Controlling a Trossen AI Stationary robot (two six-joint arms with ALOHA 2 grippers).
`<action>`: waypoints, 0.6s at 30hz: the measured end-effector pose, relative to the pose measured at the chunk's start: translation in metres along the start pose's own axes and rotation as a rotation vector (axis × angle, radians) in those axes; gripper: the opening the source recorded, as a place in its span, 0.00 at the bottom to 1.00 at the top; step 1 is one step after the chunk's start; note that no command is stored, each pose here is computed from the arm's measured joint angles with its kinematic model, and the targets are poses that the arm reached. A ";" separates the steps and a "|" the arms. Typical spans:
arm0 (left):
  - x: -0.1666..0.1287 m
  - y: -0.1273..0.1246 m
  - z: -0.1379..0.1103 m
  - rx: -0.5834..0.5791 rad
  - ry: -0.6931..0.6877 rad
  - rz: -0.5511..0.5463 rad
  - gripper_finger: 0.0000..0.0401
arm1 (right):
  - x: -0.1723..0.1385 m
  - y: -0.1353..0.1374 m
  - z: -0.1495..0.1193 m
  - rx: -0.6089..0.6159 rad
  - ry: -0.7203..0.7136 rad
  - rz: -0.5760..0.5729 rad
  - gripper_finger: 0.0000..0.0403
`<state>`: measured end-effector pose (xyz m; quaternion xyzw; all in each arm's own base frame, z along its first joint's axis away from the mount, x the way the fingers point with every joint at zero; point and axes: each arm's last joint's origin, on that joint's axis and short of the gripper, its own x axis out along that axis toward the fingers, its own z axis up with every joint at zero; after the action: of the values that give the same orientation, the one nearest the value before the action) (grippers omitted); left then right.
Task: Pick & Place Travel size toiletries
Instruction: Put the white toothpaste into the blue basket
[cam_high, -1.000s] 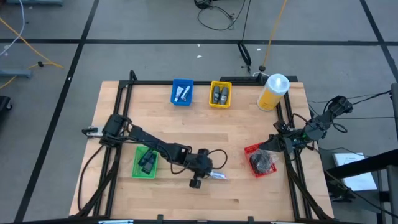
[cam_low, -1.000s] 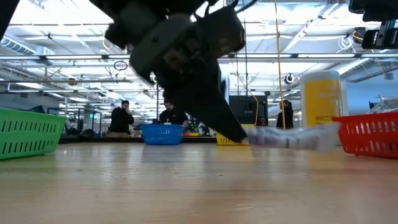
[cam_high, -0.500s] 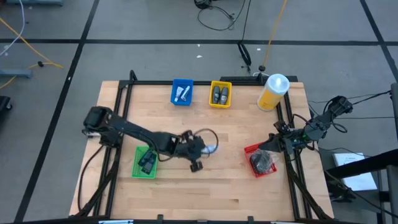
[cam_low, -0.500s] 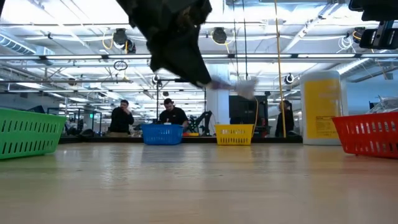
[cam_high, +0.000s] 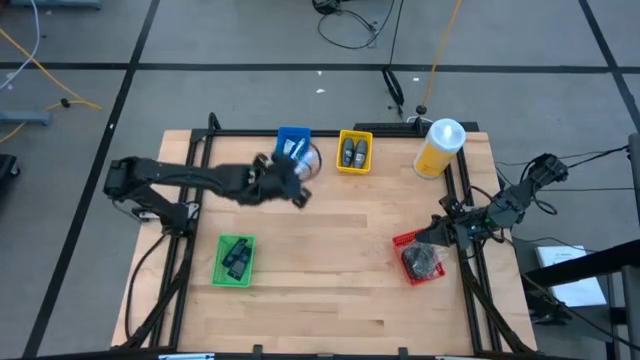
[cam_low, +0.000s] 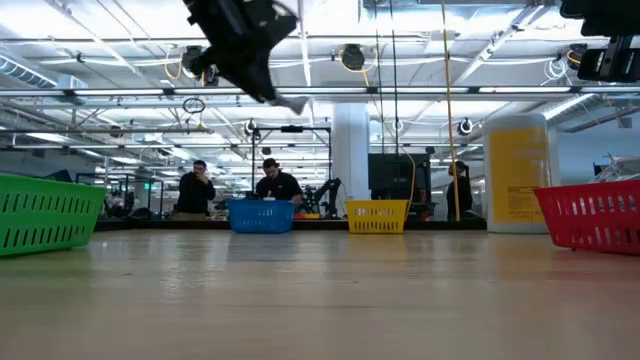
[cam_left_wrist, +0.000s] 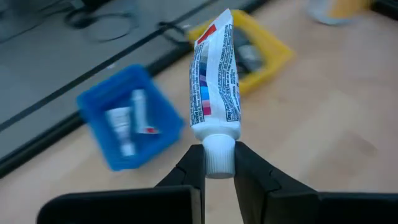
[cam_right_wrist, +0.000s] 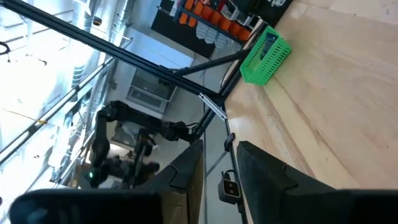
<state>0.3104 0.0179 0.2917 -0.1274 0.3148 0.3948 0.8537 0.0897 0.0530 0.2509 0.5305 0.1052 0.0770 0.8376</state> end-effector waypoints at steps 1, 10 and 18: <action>0.004 0.007 0.003 -0.024 0.005 0.028 0.11 | 0.000 0.000 0.000 -0.001 0.002 -0.002 0.22; 0.054 0.061 0.024 -0.199 0.072 0.194 0.11 | 0.003 -0.001 -0.002 -0.001 0.007 -0.020 0.22; 0.098 0.086 0.020 -0.254 0.203 0.237 0.11 | 0.003 -0.001 -0.002 0.000 0.004 -0.019 0.22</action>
<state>0.3019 0.1419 0.2474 -0.2352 0.3596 0.5140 0.7424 0.0926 0.0551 0.2492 0.5293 0.1120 0.0703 0.8380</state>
